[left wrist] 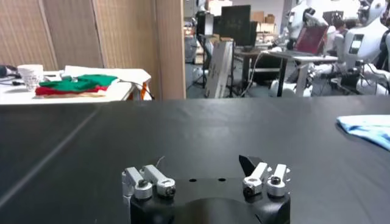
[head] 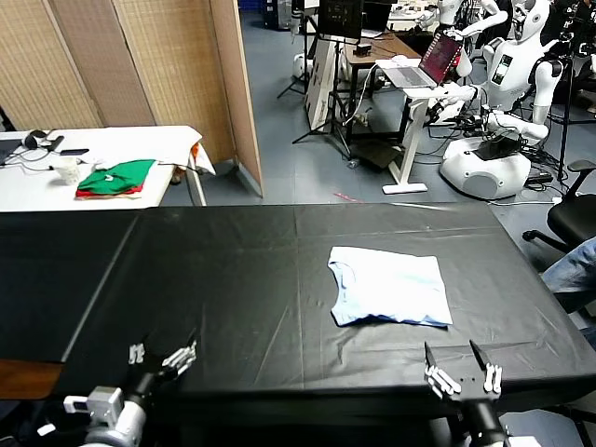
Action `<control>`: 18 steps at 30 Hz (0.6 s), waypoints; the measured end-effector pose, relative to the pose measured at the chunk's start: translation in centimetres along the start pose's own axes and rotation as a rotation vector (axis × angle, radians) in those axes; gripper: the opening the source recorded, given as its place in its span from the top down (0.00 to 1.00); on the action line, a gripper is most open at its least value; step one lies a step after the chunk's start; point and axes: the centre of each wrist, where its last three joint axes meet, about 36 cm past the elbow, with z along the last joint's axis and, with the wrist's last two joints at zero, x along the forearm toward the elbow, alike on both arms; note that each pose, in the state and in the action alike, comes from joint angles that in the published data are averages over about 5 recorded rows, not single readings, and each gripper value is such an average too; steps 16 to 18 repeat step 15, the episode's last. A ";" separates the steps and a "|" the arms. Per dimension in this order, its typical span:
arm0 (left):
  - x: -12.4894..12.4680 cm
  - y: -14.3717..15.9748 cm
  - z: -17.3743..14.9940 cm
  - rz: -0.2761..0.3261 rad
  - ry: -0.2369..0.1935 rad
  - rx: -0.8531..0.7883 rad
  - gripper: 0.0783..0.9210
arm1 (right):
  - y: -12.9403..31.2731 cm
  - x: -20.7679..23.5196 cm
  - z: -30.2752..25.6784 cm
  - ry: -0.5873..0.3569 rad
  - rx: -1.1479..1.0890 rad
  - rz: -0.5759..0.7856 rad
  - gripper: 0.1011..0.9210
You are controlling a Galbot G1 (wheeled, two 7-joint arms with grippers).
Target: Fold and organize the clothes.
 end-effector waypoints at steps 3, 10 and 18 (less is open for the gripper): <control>0.7 0.2 0.0 -0.001 0.026 -0.013 0.02 | 0.4 1.1 0.1 0.026 -0.005 0.009 0.02; 1.7 0.5 -0.1 0.001 0.062 -0.021 0.02 | 0.9 2.5 0.2 0.065 -0.004 0.020 0.02; 2.0 0.5 0.0 0.003 0.075 -0.023 0.02 | 0.9 2.7 0.3 0.072 -0.004 0.019 0.02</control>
